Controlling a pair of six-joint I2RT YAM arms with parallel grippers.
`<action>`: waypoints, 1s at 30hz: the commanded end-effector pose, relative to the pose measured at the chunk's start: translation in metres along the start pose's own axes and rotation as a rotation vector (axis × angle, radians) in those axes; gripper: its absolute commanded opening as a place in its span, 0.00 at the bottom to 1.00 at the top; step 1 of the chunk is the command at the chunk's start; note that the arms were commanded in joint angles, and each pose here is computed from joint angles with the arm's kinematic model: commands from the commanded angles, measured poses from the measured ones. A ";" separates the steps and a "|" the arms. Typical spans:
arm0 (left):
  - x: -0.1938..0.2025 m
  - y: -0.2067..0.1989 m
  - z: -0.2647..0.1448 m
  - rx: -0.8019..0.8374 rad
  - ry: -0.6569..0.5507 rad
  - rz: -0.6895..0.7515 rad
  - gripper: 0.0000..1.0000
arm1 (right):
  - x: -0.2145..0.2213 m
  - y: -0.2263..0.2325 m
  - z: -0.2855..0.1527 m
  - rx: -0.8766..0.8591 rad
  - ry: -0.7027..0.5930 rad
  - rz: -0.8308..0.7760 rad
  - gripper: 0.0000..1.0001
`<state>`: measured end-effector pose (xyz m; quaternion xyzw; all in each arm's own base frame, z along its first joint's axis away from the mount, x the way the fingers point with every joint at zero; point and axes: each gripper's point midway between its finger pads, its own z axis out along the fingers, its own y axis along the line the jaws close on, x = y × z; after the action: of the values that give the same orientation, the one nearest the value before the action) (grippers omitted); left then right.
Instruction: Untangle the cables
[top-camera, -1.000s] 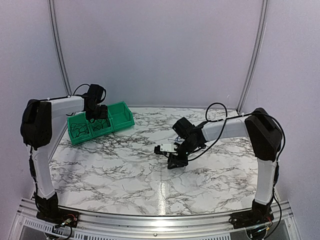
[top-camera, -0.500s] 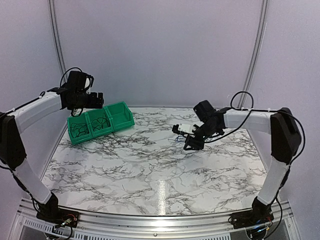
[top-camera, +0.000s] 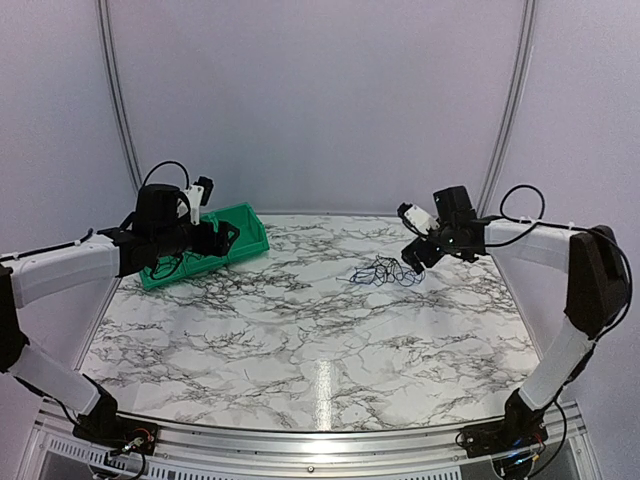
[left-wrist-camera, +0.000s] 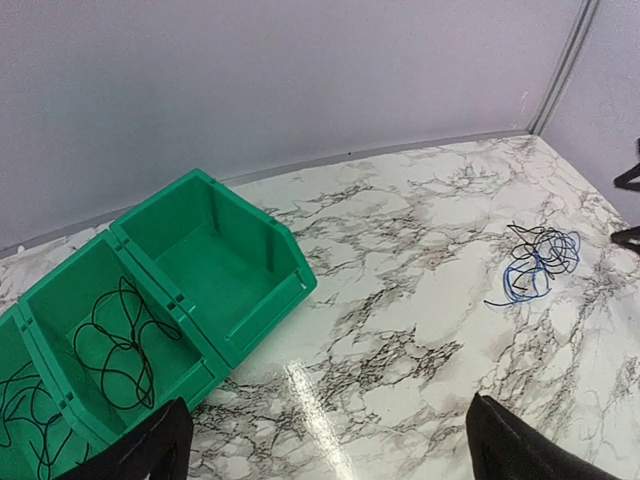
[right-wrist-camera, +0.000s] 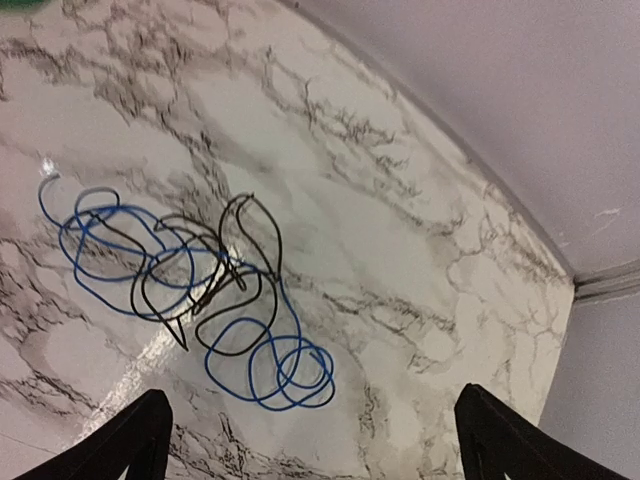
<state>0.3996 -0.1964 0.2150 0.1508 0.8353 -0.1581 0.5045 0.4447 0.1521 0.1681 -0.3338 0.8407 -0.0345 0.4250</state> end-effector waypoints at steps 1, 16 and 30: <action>-0.038 -0.016 -0.023 -0.012 -0.154 0.060 0.99 | 0.021 -0.002 0.009 0.069 0.130 -0.019 0.99; -0.026 0.062 -0.026 -0.488 -0.183 0.025 0.99 | -0.114 0.004 -0.075 -0.074 -0.314 -0.119 0.99; -0.063 -0.041 -0.040 0.140 -0.304 -0.103 0.53 | -0.067 0.012 -0.034 -0.148 -0.290 -0.219 0.78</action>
<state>0.3838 -0.1702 0.2644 0.0491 0.7730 -0.1443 0.6158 0.4604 0.1683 0.2479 -0.3728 0.7675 -0.0297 0.5207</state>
